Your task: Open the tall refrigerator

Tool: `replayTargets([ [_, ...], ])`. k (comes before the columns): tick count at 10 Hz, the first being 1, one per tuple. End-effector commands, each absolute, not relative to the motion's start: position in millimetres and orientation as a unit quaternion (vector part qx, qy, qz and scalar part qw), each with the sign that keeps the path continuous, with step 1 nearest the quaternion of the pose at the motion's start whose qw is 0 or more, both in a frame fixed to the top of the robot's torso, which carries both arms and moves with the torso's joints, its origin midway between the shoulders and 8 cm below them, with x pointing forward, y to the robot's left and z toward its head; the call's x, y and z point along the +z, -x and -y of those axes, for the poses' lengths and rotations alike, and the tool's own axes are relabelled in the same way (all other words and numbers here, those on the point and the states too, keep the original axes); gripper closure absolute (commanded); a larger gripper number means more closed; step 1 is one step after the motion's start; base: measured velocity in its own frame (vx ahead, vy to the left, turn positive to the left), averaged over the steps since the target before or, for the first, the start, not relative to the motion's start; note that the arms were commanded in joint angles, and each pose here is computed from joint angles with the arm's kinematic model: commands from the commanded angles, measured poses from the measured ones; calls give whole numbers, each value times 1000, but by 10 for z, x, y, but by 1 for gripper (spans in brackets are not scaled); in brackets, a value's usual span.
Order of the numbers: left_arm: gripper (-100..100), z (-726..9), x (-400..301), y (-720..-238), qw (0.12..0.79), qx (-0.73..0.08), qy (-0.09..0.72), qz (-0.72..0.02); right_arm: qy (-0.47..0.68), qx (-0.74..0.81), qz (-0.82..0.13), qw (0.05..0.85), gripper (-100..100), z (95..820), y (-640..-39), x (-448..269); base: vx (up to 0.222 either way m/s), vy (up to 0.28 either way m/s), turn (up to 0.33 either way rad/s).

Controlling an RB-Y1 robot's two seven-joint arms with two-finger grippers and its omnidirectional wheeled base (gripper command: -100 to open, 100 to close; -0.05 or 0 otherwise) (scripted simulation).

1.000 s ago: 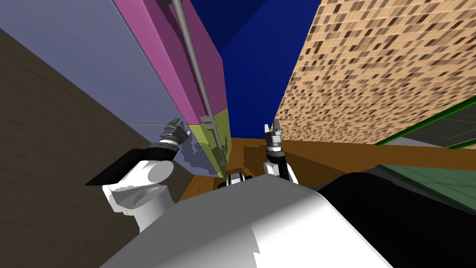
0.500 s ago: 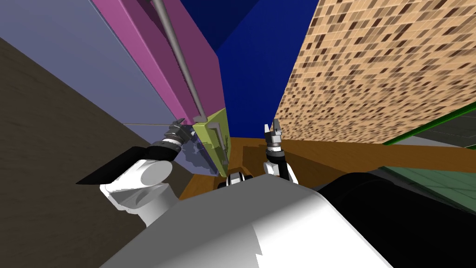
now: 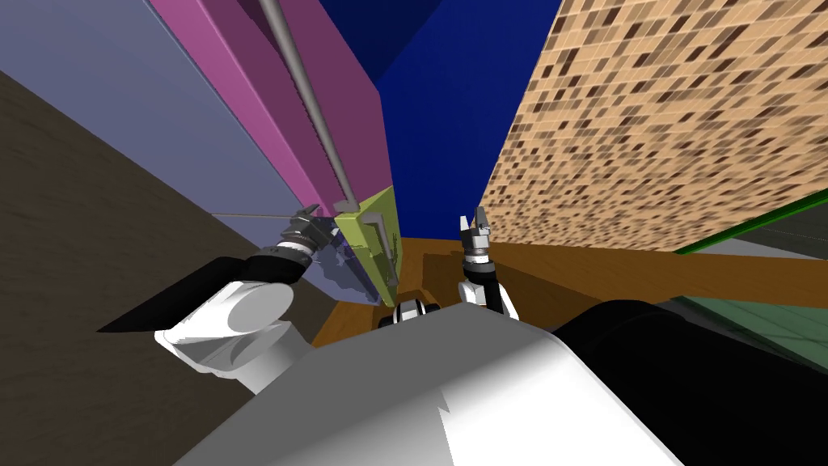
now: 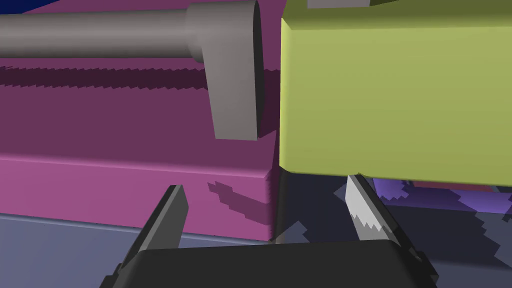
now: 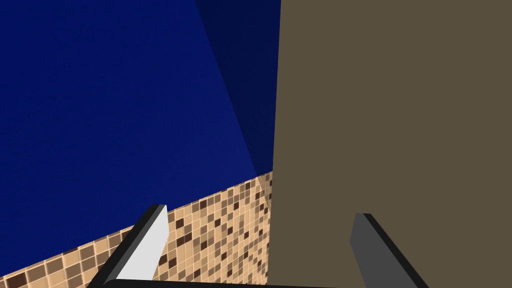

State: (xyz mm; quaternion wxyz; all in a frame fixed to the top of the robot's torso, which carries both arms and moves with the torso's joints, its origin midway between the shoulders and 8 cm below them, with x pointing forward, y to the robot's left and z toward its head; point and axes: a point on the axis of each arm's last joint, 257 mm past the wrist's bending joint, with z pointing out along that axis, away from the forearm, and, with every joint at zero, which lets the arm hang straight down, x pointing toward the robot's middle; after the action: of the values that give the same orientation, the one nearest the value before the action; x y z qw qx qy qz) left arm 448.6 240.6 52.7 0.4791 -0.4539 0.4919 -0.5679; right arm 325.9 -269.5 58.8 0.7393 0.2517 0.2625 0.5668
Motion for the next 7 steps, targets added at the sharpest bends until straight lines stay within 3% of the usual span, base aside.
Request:
replayTargets([
  [1, -100, -2432, 508, -4509, 477, -565, 460, -492, -252, 567, -263, 739, 0, 2695, -3259, 588, 9, 17, 50],
  [2, 100, -2446, 505, -4507, 477, -564, 461, -491, -252, 567, -262, 739, 0, 2695, -3259, 588, -30, 10, 45],
  [7, 100, -2716, 496, -4474, 499, -543, 482, -473, -252, 567, -262, 739, 0, 2694, -3259, 589, 17, -257, 98],
])
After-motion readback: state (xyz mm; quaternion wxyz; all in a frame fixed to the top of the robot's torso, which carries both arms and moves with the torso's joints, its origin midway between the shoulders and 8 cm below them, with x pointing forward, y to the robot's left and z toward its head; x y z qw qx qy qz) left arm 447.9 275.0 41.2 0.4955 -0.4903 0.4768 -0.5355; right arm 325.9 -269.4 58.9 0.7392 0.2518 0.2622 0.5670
